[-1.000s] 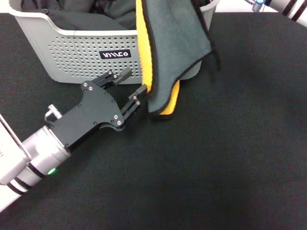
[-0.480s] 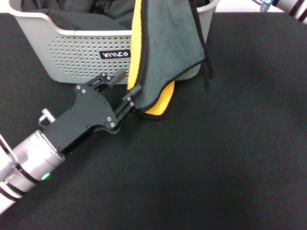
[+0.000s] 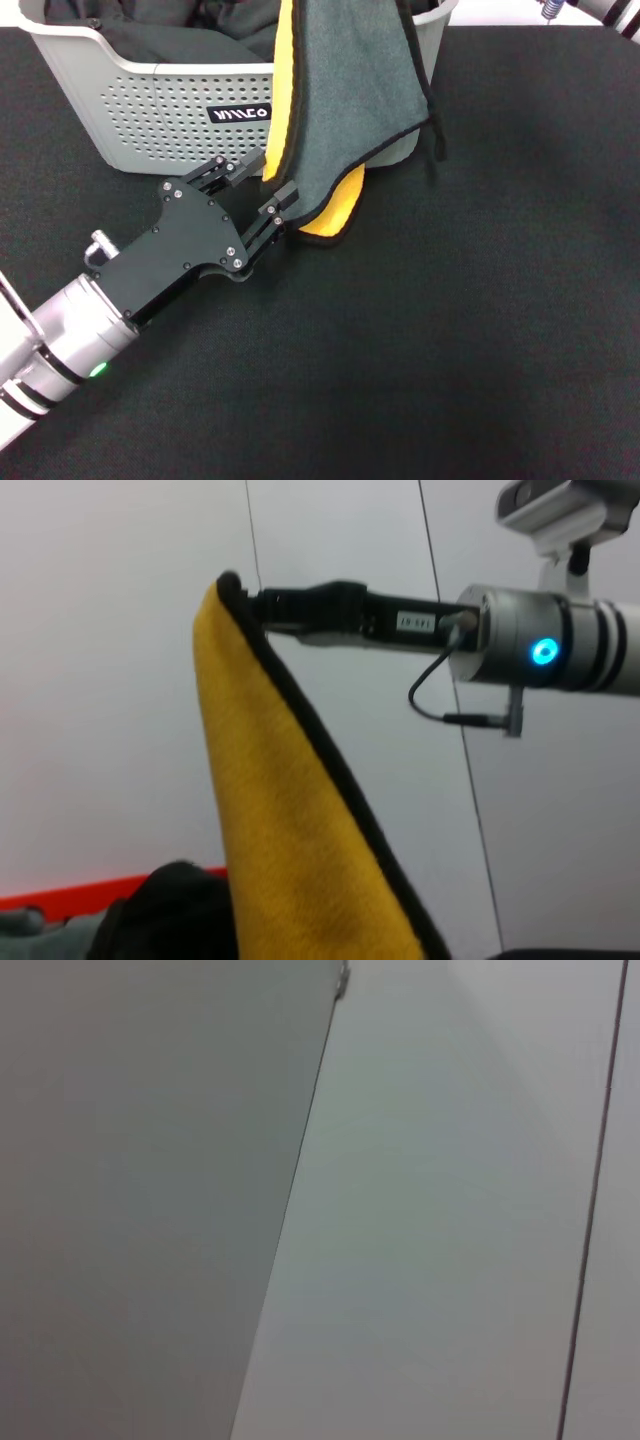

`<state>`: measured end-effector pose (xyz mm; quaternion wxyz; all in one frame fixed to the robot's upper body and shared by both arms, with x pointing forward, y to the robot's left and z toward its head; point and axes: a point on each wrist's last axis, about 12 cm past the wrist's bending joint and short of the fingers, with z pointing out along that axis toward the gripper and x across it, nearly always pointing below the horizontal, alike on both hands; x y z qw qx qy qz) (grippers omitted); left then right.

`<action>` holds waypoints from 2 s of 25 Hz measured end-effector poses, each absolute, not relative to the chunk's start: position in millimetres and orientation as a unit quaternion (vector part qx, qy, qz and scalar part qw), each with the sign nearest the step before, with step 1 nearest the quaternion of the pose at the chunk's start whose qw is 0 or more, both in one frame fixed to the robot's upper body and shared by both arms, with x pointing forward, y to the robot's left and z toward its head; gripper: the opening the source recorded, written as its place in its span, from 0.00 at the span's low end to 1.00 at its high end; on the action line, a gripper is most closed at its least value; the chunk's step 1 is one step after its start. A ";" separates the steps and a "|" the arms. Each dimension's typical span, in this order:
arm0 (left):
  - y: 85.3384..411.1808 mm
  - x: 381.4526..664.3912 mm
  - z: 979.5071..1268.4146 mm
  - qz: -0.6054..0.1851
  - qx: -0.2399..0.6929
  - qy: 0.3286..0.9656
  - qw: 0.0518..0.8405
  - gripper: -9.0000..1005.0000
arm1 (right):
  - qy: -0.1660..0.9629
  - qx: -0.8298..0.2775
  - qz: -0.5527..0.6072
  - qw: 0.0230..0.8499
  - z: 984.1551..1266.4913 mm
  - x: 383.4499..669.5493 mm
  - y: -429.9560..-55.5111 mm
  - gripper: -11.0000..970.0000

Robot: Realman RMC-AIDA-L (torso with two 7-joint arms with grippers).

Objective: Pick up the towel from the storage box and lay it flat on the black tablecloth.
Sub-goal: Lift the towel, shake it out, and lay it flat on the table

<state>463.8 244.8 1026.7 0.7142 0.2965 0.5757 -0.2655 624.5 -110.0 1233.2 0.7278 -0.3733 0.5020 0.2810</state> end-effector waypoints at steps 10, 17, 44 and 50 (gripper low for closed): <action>243.1 472.8 1025.4 -0.253 0.297 0.588 0.708 0.44 | 0.497 -0.375 0.287 0.728 1234.3 622.7 -109.0 0.11; 244.5 476.3 1024.2 -0.246 0.290 0.597 0.706 0.43 | 0.495 -0.374 0.292 0.728 1233.9 621.3 -110.4 0.11; 247.2 477.7 1024.7 -0.276 0.261 0.612 0.694 0.11 | 0.499 -0.369 0.294 0.727 1230.1 619.9 -114.9 0.12; 248.7 475.3 1028.9 -0.295 0.252 0.602 0.698 0.04 | 0.499 -0.366 0.302 0.725 1222.8 613.8 -122.3 0.12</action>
